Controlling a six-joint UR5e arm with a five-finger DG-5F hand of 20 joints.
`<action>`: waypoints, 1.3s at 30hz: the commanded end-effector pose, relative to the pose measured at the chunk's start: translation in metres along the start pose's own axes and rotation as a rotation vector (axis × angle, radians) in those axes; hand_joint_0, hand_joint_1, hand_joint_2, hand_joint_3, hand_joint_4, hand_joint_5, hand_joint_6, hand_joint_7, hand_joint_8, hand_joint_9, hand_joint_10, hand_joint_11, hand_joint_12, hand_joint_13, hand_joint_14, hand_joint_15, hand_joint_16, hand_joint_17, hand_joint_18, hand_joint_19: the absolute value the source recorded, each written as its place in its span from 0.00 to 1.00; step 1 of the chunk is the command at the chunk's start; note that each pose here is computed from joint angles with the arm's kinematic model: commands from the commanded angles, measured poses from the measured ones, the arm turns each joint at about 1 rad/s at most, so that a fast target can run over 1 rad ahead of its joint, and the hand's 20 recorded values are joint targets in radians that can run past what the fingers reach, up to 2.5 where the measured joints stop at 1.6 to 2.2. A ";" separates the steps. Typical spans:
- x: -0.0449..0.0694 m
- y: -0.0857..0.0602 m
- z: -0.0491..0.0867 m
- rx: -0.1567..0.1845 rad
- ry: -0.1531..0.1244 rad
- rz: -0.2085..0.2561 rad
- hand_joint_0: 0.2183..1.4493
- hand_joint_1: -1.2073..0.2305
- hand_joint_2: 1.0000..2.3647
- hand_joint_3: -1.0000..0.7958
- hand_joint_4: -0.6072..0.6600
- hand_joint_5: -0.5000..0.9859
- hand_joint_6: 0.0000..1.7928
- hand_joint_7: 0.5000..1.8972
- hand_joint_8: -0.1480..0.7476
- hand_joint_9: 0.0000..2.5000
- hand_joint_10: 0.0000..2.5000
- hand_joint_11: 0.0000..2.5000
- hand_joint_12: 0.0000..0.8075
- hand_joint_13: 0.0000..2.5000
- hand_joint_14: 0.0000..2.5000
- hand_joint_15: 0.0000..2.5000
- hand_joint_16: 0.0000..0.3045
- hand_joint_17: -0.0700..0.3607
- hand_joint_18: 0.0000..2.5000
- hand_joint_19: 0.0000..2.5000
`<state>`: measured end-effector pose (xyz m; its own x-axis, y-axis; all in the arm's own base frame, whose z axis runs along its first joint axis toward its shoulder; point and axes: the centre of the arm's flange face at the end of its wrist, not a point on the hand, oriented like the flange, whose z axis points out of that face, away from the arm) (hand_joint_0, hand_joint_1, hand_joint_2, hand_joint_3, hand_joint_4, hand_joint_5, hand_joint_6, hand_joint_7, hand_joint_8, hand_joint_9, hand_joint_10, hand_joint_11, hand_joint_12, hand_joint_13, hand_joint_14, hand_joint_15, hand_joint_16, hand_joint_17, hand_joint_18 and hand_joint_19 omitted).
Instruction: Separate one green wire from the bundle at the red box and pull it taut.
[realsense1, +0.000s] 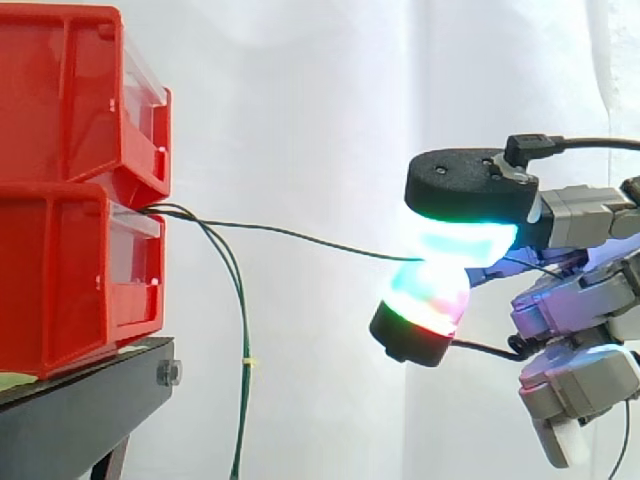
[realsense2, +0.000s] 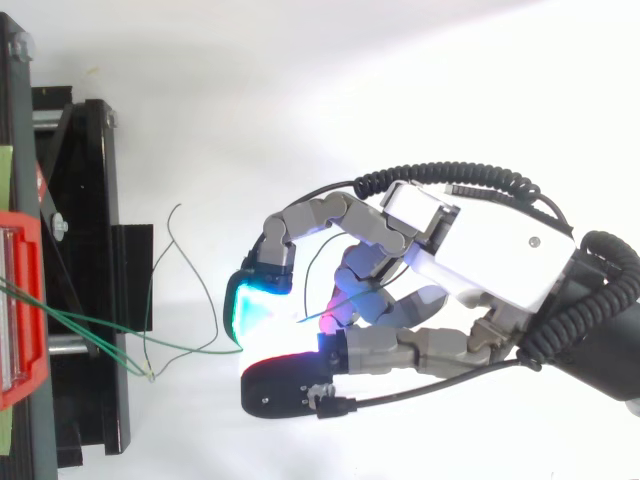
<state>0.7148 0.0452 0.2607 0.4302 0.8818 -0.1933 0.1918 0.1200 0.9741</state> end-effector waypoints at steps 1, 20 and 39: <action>-0.001 0.000 0.001 0.000 -0.001 0.001 0.31 0.33 0.01 0.46 0.51 0.26 0.52 0.45 0.46 0.54 0.67 0.53 0.40 0.55 0.01 0.60 0.14 0.39 0.38 0.35; 0.000 0.000 0.000 -0.001 0.002 0.000 0.31 0.33 0.01 0.46 0.50 0.26 0.52 0.45 0.46 0.54 0.67 0.55 0.39 0.55 0.01 0.60 0.14 0.39 0.38 0.35; 0.000 0.001 0.000 -0.002 0.000 0.002 0.31 0.33 0.01 0.47 0.50 0.26 0.52 0.45 0.44 0.54 0.66 0.54 0.38 0.56 0.01 0.62 0.12 0.35 0.34 0.35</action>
<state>0.7150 0.0452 0.2610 0.4304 0.8820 -0.1921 0.1902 0.1194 0.9745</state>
